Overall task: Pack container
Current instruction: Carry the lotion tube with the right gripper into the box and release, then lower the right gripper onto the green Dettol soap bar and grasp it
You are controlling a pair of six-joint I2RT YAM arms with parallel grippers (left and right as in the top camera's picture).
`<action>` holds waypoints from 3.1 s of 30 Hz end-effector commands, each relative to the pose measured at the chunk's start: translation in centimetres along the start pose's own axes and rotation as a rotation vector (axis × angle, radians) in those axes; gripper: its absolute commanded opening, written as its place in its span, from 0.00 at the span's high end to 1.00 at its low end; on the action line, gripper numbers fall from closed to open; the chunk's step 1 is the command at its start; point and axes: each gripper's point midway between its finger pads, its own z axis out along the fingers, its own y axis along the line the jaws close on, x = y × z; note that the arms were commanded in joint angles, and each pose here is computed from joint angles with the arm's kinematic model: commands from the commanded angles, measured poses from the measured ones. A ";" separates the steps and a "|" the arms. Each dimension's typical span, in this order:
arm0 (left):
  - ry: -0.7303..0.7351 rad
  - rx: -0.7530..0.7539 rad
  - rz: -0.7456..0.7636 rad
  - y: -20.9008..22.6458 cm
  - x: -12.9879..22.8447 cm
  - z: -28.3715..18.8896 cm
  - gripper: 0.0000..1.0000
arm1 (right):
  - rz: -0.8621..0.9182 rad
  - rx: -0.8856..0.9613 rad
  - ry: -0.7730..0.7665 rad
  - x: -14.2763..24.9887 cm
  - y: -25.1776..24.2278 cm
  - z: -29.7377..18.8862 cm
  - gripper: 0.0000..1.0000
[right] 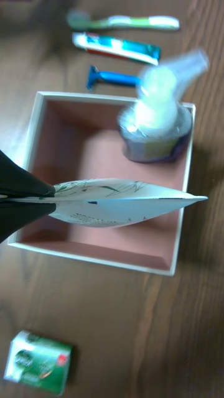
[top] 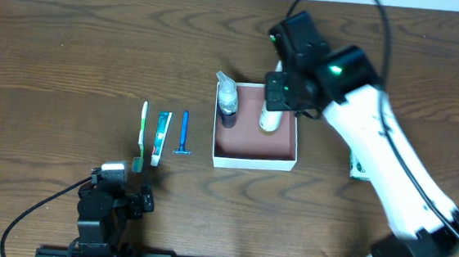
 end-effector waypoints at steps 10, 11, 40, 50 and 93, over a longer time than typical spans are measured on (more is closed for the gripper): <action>0.010 0.006 0.003 -0.1 0.5 0.2 0.02 | -0.022 -0.001 -0.037 -2.2 1.1 3.3 0.98; 0.010 0.006 0.003 -0.1 0.5 0.2 0.02 | -0.021 -0.003 -0.042 -2.3 1.1 3.3 0.98; 0.010 0.006 0.003 -0.1 0.5 0.2 0.02 | 0.274 0.142 -0.154 -0.4 -14.5 -9.1 0.17; 0.010 0.006 0.003 -0.1 0.5 0.2 0.02 | 0.442 0.224 0.137 5.8 -20.6 1.4 0.17; 0.010 0.006 0.003 -0.1 0.5 0.2 0.02 | 0.264 0.218 0.209 13.5 -23.9 15.5 0.59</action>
